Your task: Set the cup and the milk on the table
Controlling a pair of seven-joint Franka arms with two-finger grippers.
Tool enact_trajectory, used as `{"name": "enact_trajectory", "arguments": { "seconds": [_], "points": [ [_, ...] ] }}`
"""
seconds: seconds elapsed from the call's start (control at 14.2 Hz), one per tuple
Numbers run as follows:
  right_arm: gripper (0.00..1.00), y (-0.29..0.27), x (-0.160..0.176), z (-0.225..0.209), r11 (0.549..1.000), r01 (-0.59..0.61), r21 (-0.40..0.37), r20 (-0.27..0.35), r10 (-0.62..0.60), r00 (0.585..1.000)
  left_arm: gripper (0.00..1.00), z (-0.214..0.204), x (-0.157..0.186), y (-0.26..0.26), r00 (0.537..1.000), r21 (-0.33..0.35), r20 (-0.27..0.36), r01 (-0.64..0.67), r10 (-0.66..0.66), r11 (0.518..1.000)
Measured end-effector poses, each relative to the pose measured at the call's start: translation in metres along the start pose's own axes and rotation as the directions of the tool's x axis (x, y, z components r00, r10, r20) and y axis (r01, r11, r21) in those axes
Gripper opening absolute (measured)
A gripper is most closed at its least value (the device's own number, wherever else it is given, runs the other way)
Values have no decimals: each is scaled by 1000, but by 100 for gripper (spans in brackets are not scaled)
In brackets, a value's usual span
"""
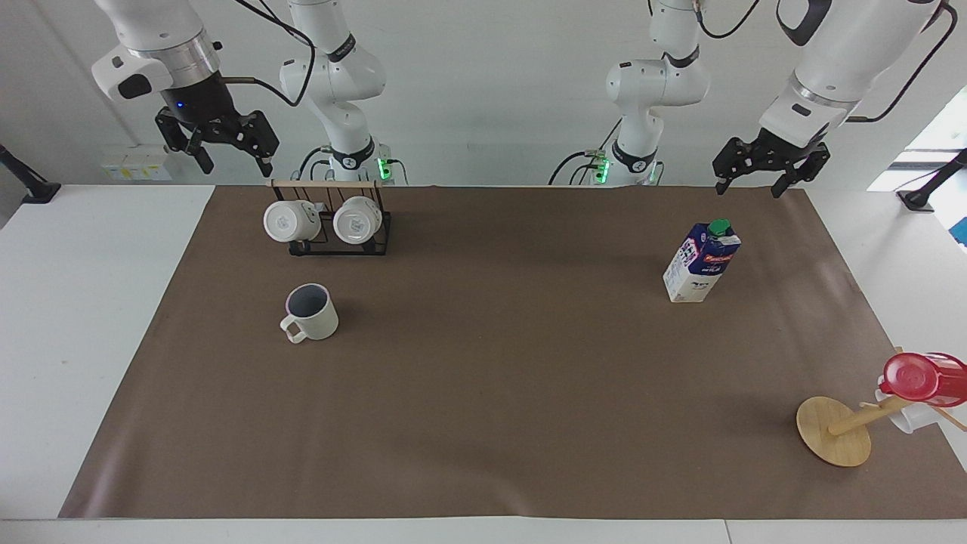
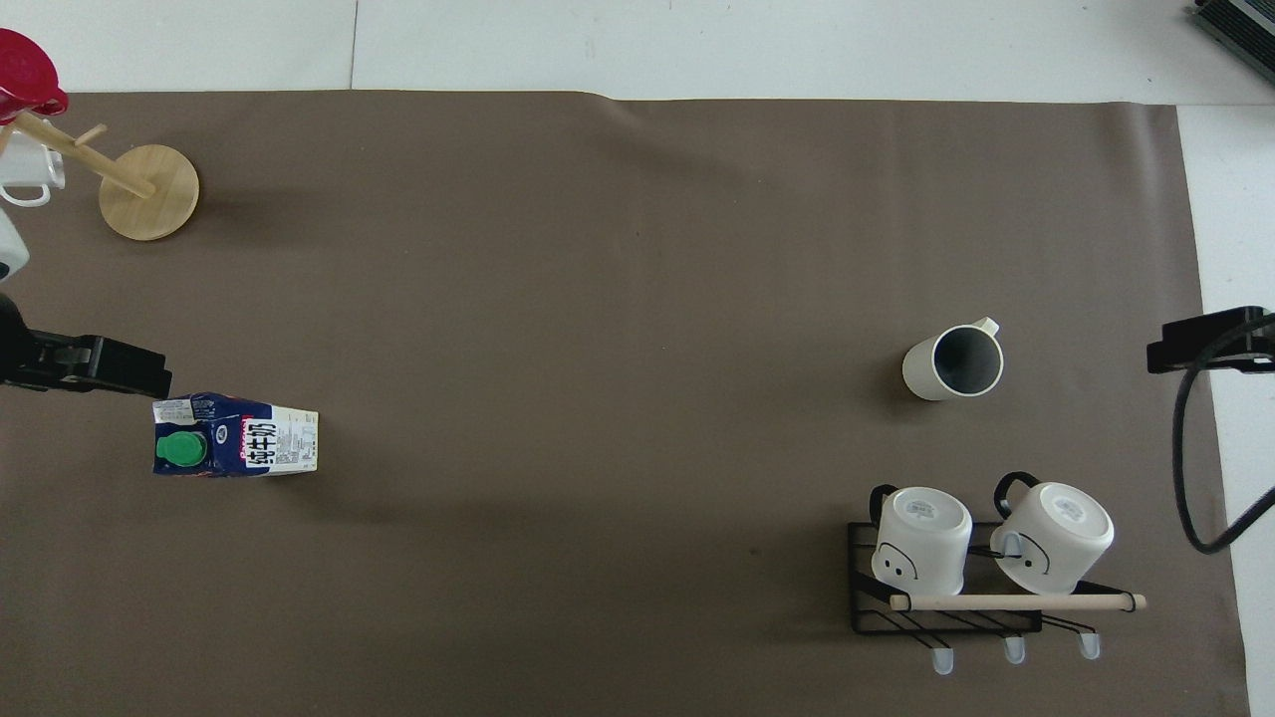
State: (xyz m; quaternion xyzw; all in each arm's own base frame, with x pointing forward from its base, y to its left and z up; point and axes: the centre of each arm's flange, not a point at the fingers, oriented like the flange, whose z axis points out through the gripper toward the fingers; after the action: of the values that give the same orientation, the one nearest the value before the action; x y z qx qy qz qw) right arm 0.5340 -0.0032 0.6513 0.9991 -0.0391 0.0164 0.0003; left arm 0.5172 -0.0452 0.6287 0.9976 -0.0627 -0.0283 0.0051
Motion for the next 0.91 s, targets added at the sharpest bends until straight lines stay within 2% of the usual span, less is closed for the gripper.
{"name": "enact_trajectory", "arguments": {
  "seconds": [0.42,0.91],
  "points": [
    [100,-33,19,35,1000,-12,-2,-13,12,1000,100,0,0,0,1000,0,0,0,0,1000],
    [100,-81,51,95,997,-77,-12,-18,76,997,100,0,0,0,1000,0,0,0,0,1000]
  ]
}}
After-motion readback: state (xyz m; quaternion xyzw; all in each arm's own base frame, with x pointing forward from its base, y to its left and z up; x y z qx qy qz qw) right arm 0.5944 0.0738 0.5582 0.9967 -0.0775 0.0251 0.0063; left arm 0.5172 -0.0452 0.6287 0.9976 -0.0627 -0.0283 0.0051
